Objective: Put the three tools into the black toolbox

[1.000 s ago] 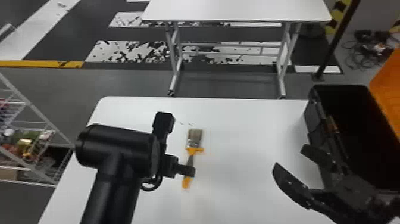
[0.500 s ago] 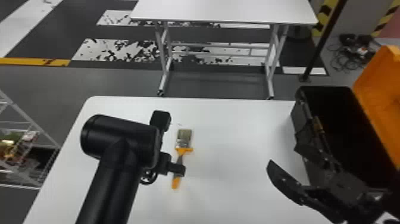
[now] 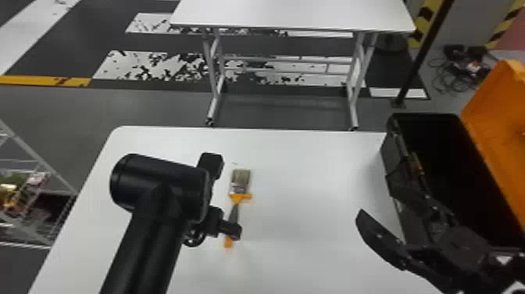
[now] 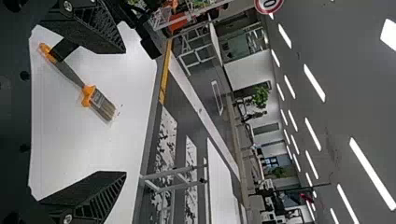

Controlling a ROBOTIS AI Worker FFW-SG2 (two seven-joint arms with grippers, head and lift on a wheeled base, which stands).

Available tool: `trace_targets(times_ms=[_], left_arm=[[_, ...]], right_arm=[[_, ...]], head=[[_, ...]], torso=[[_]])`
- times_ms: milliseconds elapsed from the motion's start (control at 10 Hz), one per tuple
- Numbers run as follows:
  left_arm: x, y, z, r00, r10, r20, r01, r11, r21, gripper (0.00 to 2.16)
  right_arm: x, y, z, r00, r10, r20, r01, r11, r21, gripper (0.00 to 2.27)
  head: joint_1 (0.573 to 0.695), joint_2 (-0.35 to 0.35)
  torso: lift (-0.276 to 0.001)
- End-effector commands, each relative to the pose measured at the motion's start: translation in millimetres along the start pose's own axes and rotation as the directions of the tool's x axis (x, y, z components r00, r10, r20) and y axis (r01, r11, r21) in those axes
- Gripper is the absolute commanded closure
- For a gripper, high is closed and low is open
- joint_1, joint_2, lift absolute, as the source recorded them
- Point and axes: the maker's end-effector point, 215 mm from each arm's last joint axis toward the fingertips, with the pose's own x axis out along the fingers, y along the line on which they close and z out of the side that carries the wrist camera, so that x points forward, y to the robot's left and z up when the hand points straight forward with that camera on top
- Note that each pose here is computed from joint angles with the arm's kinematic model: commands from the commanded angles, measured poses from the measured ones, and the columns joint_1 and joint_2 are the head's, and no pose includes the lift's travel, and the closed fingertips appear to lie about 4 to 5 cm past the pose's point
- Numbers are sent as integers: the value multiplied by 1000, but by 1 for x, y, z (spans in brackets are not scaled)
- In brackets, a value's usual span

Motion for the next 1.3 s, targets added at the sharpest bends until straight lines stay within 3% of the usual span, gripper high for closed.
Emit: trace_targets(times_ms=[0,300,500,900,1200], left_arm=[[3,-4,-2,1000,-15,-13,15,1000,-7,83],[-2,-4,9,997,-76,8,76,995,-59,80],[-3,-5,12,996,-84,13,84,995,-62,80],[-4,-3,25,998,-67,7,67,997,-44,80],[1,-6,21,999,-50,-16,50,999,-18,80]], right_arm=[[-5,-3,1,1000,-6,-1,6,1000,-2,76],[-9,-5,0,1000,-7,-4,7,1000,-4,76],[-8,-3,1,1000,-3,-4,3,1000,-5,76],[-1,1,2,1000,9,3,-9,1000,-6,76],[2,0,4,1000,10,6,-10,1000,-9,80]], head=[[695,26],[695,7],[695,3],[695,16],[695,16]], torso=[[-51],[-51],[-51],[-51],[-51]])
